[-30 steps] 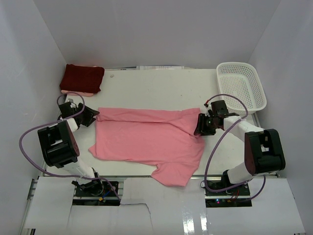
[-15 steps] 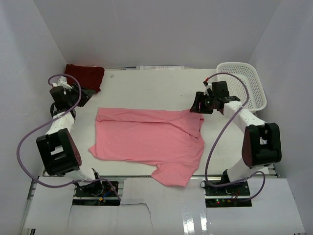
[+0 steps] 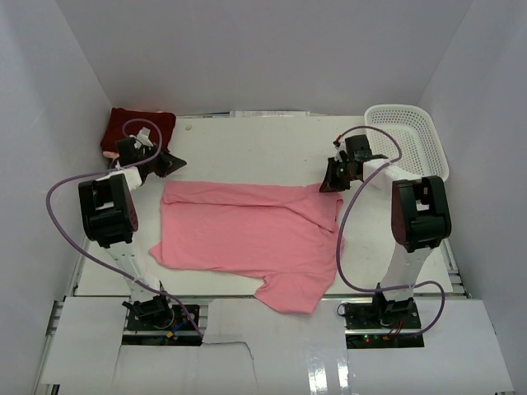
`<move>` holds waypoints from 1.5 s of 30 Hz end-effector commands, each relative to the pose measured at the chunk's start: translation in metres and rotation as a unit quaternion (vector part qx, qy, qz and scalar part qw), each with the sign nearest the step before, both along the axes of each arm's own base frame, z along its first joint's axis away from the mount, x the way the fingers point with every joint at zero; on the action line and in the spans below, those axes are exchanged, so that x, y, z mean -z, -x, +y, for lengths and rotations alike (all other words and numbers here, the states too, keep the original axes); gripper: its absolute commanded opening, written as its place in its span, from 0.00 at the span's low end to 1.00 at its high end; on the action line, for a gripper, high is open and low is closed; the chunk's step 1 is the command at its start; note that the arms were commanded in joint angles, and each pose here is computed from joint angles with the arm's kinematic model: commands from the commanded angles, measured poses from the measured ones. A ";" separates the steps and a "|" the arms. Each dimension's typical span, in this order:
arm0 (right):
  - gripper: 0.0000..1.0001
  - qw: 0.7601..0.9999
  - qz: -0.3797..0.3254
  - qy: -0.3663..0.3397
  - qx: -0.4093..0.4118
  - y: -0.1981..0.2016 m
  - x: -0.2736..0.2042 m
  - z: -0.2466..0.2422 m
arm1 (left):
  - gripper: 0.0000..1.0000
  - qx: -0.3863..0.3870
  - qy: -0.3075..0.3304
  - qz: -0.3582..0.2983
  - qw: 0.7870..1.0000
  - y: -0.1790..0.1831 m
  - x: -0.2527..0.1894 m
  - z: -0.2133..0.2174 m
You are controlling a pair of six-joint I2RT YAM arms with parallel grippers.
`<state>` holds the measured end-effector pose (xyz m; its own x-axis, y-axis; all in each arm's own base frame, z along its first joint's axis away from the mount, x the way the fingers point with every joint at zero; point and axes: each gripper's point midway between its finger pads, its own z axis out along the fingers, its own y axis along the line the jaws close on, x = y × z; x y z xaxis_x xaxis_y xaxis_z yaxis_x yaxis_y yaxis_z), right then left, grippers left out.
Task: Fold and stack the t-shirts
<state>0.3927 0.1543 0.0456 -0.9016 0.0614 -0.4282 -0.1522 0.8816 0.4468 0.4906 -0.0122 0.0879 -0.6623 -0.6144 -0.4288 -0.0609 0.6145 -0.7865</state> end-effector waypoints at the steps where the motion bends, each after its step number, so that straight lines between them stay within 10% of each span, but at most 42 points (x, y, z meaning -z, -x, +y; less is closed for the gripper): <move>1: 0.09 1.000 -0.020 0.010 -0.002 -0.015 -0.008 -0.001 | 0.00 0.047 -0.018 -0.046 0.998 -0.008 -0.027 -0.018; 45: 0.08 0.999 0.027 0.045 0.011 -0.026 0.035 -0.007 | 0.00 0.080 -0.090 0.071 0.990 0.042 0.036 -0.033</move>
<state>0.4151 0.1501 0.0216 -0.9169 0.0585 -0.3948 -0.1156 0.9079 0.4029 0.4404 -0.0478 0.0455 -0.8132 -0.4365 -0.3849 -0.0725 0.7323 -0.6772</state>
